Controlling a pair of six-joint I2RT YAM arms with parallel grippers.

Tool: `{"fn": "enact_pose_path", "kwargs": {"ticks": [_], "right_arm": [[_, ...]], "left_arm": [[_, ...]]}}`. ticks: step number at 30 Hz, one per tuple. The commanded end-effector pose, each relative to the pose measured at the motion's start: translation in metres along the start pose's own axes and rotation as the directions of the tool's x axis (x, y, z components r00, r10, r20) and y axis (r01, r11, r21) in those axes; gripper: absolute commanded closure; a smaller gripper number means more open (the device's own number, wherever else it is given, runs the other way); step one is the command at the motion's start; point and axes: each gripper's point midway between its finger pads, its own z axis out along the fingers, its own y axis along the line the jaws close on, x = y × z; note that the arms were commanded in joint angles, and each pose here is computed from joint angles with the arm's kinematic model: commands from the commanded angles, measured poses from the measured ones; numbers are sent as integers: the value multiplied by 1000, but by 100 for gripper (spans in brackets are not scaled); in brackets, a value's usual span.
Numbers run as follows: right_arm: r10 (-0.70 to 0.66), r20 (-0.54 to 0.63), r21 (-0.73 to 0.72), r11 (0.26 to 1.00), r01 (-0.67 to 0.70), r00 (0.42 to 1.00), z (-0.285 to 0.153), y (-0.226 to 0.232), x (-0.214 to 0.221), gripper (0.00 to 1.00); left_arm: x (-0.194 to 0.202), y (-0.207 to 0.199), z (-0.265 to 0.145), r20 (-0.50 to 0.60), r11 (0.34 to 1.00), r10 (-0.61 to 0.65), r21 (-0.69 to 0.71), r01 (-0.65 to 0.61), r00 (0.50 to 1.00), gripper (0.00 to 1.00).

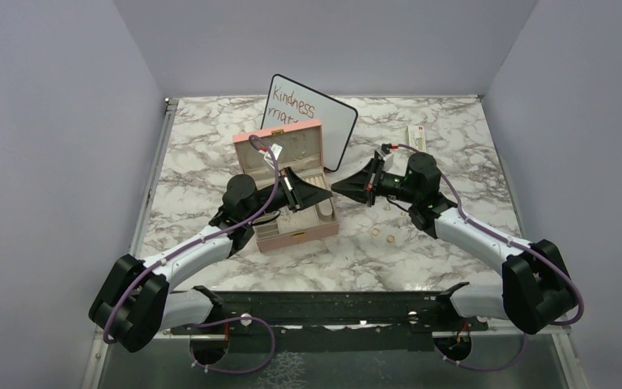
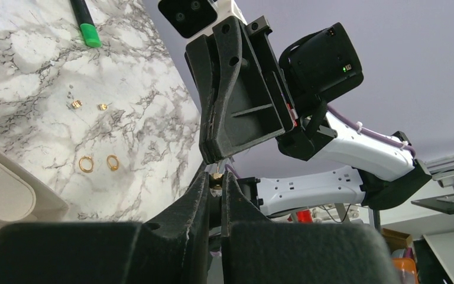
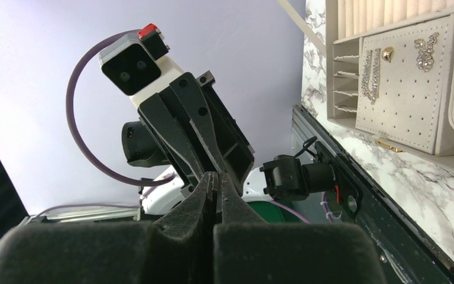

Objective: Organize the mixed jewelry

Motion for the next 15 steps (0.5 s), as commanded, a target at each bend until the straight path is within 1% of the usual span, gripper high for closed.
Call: {"fn": "enact_pose_path", "kwargs": {"ticks": [1,3,5,9,11,13,15], "right_arm": [[-25,24,-10,1000,25,999,-3,4,-3,97],[-23,22,-8,1000,23,999,-3,3,-2,94],[-22,20,-7,1000,22,1000,-2,3,-2,86],[-21,23,-3,1000,21,1000,-2,2,-2,62],[-23,32,4,1000,23,999,-3,-1,-4,53],[-27,47,17,1000,26,999,-3,-3,-6,48],[-31,68,34,999,28,997,-5,-8,-9,45]], "left_arm": [[-6,-6,0,34,999,35,21,-35,999,95],[-6,-7,0,34,999,35,20,-35,999,96],[-7,-5,0,36,999,33,15,-33,999,96],[-6,0,-1,31,1000,25,-3,-25,999,96],[-7,3,-2,29,1000,20,-17,-20,999,96],[-6,7,-3,19,999,16,-39,-15,1000,96],[-5,15,-6,5,997,9,-79,-8,1000,96]]}}
